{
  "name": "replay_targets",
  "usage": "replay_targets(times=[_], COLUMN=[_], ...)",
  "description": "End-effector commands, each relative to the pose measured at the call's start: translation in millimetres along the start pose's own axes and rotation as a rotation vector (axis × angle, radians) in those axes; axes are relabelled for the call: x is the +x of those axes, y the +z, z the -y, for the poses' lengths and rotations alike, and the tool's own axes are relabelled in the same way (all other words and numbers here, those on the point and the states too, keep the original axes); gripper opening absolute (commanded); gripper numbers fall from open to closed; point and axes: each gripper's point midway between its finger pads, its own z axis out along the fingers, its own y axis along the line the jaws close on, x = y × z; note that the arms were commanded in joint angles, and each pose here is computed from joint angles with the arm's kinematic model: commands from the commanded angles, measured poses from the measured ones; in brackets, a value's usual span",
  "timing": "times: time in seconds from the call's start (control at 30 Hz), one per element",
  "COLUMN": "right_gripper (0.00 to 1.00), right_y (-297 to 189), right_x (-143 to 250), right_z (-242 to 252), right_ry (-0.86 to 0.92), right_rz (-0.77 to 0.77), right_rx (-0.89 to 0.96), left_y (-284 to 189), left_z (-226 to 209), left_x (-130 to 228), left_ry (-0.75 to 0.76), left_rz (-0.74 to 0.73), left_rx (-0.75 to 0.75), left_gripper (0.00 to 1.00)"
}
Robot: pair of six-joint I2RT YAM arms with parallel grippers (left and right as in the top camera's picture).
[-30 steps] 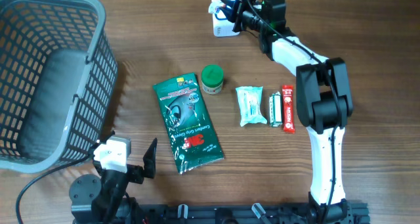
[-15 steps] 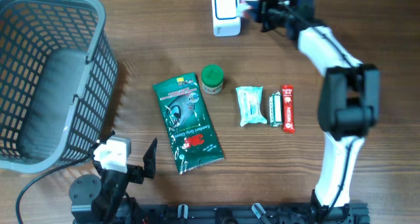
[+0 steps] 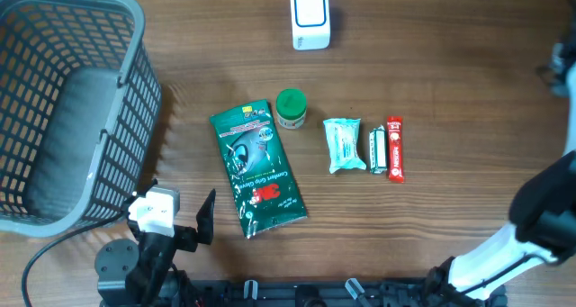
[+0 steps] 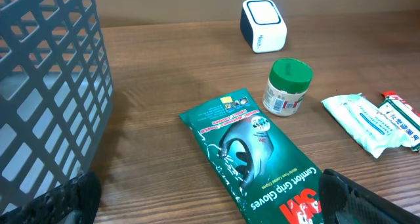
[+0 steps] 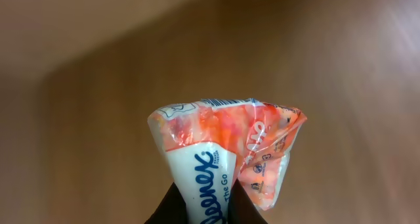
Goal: Scan the item barcode
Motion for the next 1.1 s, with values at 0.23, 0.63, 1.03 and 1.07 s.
replay_targets(times=[0.23, 0.63, 1.03, 1.07], right_gripper=[0.79, 0.99, 1.0, 1.0], right_y=[133, -132, -231, -235], right_x=[-53, 68, 275, 284], right_z=[69, -41, 131, 143], right_ry=[-0.274, -0.495, -1.632, -1.706], right_rz=[0.103, -0.747, -0.737, -0.695], right_rx=[0.276, -0.562, -0.302, -0.298], left_y=[1, 1, 1, 1], left_z=[3, 3, 3, 3], left_x=[1, 1, 1, 1], left_ry=[-0.011, -0.011, -0.011, -0.011], left_rz=[0.002, 0.002, 0.002, 0.002], left_rx=[0.017, 0.017, 0.017, 0.017], left_gripper=[1.0, 1.0, 1.0, 1.0])
